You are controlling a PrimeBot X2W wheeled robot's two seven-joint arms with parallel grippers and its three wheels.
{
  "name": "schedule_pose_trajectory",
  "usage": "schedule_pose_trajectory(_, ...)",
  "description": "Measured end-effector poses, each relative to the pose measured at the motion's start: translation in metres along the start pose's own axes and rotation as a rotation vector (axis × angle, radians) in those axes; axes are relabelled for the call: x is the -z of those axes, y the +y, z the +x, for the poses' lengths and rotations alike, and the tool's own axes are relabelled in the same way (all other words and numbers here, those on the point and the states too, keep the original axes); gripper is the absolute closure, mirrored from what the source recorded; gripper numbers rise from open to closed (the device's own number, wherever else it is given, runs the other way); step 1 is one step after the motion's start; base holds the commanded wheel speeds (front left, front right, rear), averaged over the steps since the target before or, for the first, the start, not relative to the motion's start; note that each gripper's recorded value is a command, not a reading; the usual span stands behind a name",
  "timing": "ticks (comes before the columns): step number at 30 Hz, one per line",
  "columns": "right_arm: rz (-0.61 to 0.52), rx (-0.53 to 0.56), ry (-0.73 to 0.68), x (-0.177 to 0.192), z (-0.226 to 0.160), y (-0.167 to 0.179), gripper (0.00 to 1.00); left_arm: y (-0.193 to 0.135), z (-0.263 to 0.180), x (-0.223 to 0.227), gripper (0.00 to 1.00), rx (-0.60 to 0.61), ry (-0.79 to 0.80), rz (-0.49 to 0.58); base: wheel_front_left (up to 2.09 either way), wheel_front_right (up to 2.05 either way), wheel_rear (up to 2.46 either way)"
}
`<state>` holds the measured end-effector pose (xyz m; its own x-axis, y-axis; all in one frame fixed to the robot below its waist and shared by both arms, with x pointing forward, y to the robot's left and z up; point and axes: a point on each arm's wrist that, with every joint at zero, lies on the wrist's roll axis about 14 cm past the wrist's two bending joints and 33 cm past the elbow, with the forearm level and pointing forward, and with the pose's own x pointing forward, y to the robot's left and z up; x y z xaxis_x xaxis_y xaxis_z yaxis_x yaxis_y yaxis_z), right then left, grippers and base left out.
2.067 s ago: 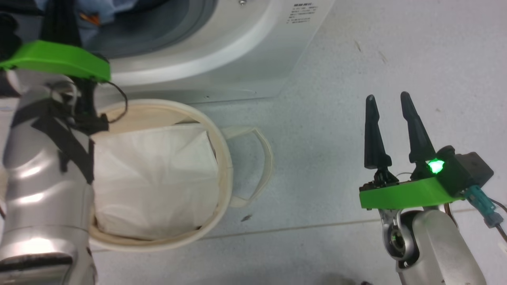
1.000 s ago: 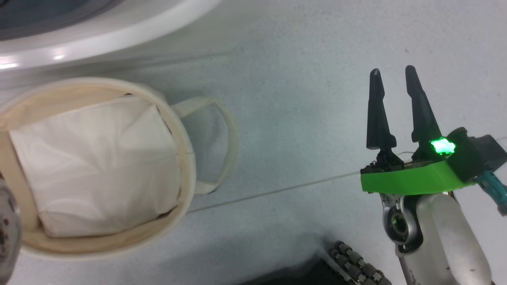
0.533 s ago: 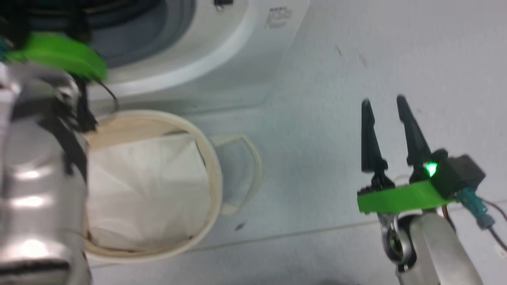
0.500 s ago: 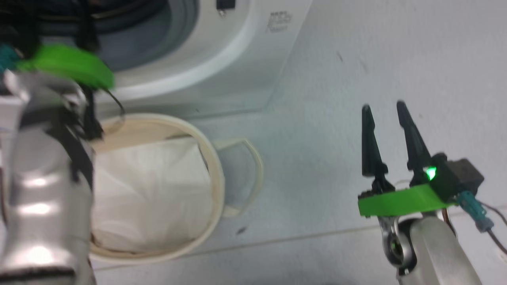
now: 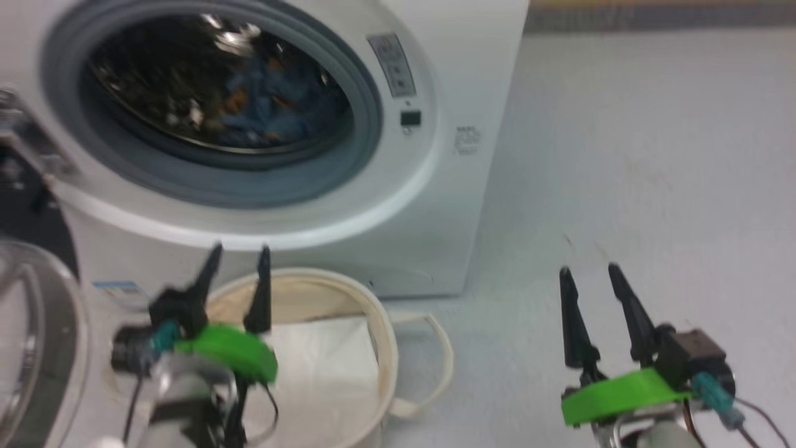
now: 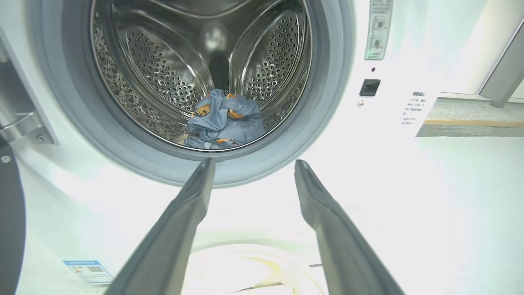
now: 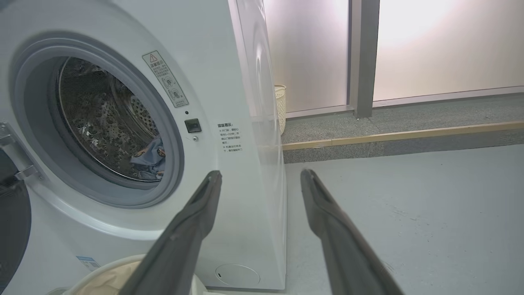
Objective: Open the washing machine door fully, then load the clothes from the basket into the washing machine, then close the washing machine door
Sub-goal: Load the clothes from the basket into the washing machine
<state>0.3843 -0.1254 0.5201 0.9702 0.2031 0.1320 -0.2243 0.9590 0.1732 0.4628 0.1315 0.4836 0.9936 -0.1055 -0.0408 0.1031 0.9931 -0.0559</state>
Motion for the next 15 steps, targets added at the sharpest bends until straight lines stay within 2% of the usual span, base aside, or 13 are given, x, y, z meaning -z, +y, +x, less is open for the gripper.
schedule_pose_trajectory(7, 0.019, -0.057, -0.037, -0.013, -0.009, 0.023, 0.00, 0.011, -0.060, -0.001, 0.00, -0.062, -0.027, -0.046, 0.00, 0.00, 0.00)
schedule_pose_trajectory(15, 0.037, -0.069, -0.057, -0.019, -0.004, 0.027, 0.00, 0.020, -0.084, 0.003, 0.00, -0.135, -0.032, -0.085, 0.00, 0.00, 0.00)
